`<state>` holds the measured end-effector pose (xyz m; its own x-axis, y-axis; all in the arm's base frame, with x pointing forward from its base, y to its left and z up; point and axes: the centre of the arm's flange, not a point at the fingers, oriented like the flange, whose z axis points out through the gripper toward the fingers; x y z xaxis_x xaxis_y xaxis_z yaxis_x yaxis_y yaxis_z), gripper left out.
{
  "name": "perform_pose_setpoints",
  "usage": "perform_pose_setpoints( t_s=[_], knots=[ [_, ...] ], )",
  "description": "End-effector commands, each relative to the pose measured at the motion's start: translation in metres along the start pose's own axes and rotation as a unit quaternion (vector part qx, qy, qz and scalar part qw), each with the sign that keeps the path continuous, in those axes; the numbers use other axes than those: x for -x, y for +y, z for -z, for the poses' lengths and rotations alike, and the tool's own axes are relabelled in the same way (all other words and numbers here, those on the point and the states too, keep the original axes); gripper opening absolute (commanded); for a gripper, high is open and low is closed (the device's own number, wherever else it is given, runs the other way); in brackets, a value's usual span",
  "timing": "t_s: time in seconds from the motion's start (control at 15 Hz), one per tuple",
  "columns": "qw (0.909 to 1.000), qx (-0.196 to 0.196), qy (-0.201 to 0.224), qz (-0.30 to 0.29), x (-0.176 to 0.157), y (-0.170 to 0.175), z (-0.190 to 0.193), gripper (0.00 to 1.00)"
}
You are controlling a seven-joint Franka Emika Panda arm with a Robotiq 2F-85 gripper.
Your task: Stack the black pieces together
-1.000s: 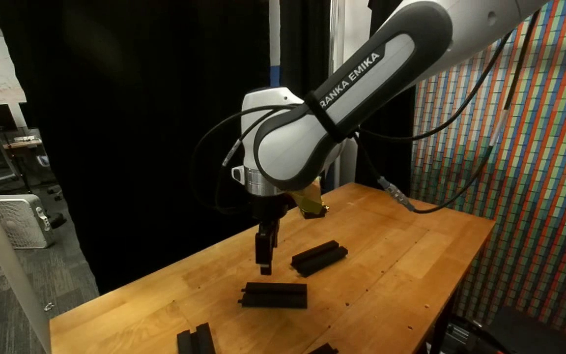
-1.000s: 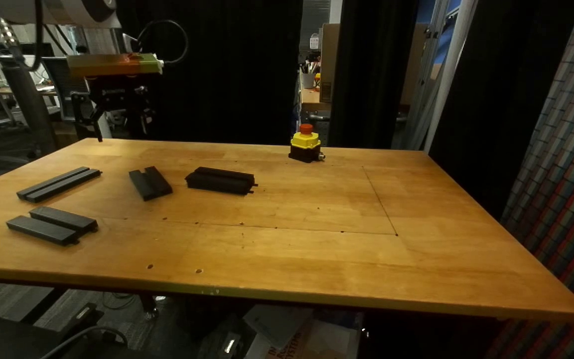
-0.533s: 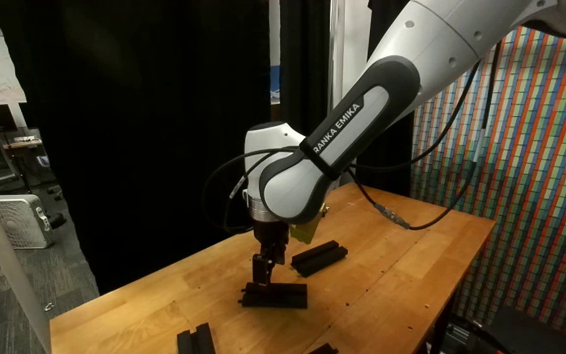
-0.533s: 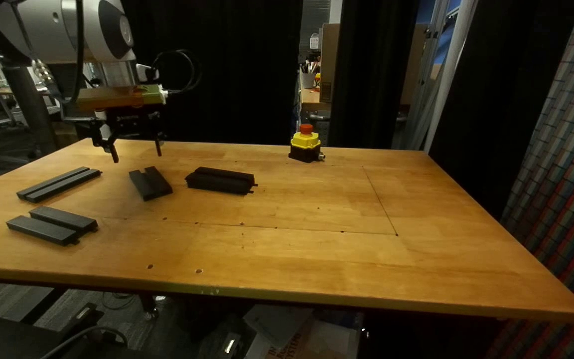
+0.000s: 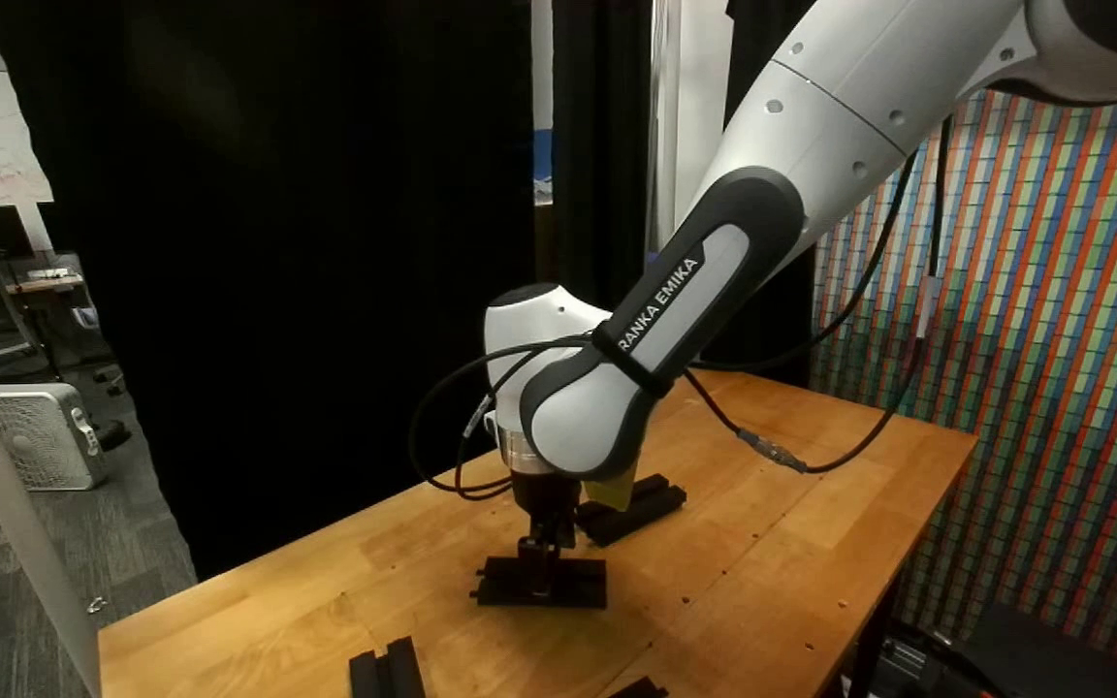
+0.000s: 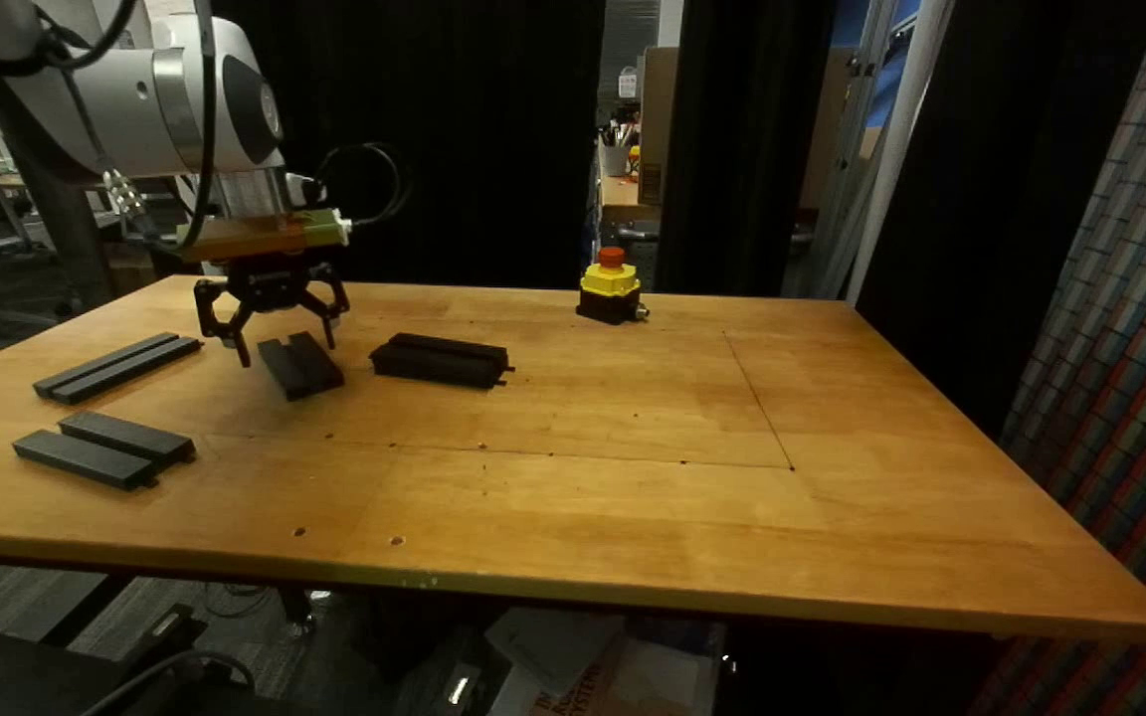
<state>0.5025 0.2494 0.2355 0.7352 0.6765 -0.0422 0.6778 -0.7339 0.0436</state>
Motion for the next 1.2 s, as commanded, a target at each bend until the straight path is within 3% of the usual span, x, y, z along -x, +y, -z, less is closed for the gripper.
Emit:
perform_pose_setpoints(
  t_s=[0.0, 0.47, 1.13],
  knots=[
    [0.9988, 0.011, 0.012, 0.046, -0.003, 0.002, 0.001, 1.00],
    [0.9953, 0.021, 0.015, 0.094, -0.004, 0.009, -0.006, 1.00],
    [0.9944, 0.011, 0.017, 0.104, -0.006, 0.017, -0.026, 1.00]
  ],
)
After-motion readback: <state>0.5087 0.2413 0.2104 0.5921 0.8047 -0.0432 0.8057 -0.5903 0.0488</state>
